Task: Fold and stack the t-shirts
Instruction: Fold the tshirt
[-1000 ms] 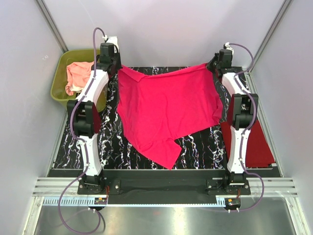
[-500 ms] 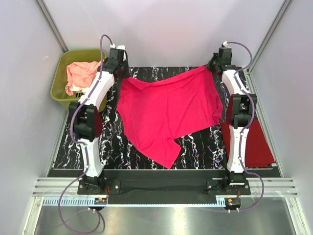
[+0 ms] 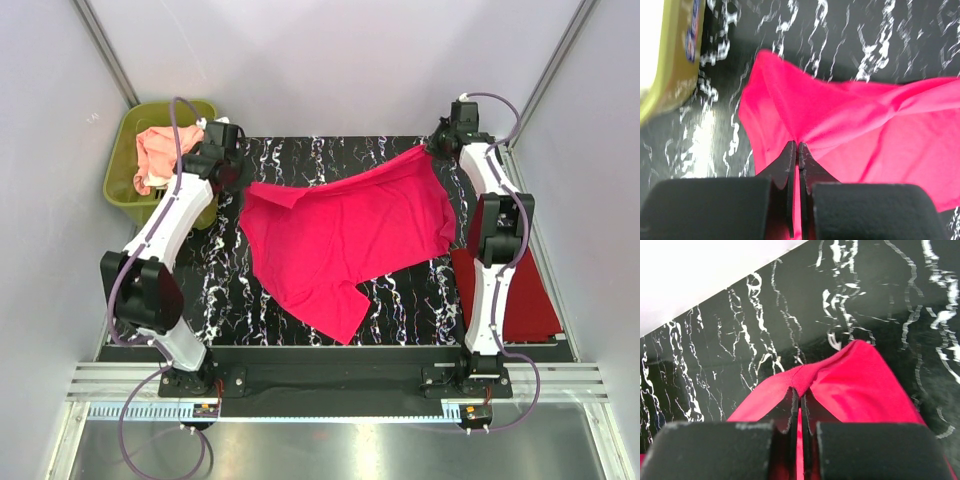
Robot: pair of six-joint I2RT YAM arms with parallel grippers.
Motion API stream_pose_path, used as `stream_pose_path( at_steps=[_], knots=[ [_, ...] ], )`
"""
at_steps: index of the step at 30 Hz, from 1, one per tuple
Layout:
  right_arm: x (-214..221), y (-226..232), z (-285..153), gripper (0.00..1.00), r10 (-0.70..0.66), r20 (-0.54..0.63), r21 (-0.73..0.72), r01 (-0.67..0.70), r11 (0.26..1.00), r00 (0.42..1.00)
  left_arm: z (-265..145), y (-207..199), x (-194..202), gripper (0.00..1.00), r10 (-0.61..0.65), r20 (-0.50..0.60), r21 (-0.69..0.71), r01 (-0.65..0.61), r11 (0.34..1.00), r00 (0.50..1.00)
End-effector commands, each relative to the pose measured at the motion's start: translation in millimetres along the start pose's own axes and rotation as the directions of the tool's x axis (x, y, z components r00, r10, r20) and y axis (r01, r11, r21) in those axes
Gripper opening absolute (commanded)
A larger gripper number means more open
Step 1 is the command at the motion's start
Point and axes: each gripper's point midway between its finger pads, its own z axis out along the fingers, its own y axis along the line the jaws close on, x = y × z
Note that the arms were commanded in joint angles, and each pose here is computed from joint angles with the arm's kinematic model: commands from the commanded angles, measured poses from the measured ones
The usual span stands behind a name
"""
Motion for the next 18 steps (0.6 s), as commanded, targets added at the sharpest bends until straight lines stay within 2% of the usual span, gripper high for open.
stream_pose_path(
  at_steps=[1, 8, 18],
  knots=[
    [-38.1, -1.4, -39.4, 0.0, -0.015, 0.064, 0.007, 0.014, 1.0, 0.998, -9.5, 1.5, 13.9, 0.0, -0.043, -0.017, 0.01, 0.044, 0.999, 0.999],
    [-27.1, -6.6, -48.3, 0.0, -0.026, 0.006, 0.035, 0.026, 0.999, 1.0, -22.0, -0.8, 42.9, 0.0, -0.075, -0.065, 0.059, 0.079, 0.995, 0.995],
    [-1.0, -24.3, -62.0, 0.02, -0.063, -0.062, 0.082, 0.068, 0.994, 0.996, -14.6, -0.7, 73.4, 0.0, -0.09, -0.143, 0.07, 0.101, 0.992, 0.986]
  ],
)
